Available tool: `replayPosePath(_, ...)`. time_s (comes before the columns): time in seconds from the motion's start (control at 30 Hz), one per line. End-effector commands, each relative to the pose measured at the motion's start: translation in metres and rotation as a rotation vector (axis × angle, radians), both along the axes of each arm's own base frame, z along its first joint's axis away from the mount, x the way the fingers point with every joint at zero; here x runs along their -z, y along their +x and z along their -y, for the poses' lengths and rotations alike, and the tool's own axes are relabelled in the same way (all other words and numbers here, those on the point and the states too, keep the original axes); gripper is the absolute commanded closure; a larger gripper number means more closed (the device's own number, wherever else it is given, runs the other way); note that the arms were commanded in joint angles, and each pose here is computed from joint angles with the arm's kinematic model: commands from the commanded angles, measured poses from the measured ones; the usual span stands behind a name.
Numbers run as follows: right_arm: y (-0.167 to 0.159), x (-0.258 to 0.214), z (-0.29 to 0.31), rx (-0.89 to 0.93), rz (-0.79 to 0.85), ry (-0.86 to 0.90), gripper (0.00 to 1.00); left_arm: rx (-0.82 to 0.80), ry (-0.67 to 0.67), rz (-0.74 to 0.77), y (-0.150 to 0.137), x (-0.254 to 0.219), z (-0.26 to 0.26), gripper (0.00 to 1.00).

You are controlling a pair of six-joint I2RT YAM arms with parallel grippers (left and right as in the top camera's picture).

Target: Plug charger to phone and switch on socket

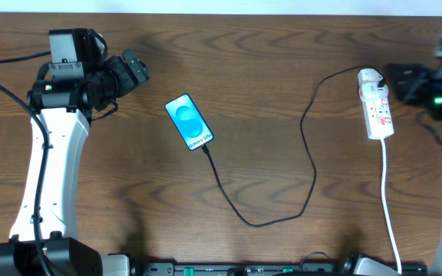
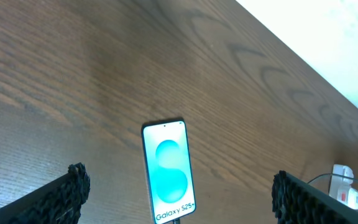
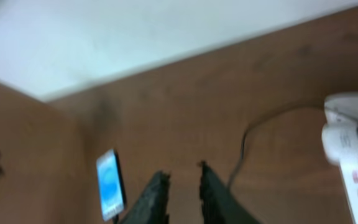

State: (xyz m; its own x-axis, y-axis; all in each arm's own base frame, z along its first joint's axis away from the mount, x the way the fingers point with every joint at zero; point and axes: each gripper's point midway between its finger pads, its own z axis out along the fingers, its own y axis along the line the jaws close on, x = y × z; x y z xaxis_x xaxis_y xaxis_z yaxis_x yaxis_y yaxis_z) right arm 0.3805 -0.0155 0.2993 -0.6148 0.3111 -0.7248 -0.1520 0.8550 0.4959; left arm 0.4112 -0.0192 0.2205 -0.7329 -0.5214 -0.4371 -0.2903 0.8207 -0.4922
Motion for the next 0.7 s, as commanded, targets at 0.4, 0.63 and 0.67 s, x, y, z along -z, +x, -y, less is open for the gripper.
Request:
replayPosePath(0.4, -0.084, 0.018, -0.125, -0.247, -0.148, -0.271, 0.01, 0.002, 0.013, -0.011, -0.001, 0.005, -0.001, 0.05)
replayPosePath(0.63, -0.089, 0.03, -0.112, -0.215, -0.194, -0.342, 0.01, 0.002, 0.013, -0.01, -0.001, 0.005, -0.001, 0.05)
replayPosePath(0.67, -0.087, 0.03, -0.108, -0.193, -0.194, -0.36, 0.01, 0.002, 0.013, -0.01, -0.001, 0.005, -0.001, 0.05)
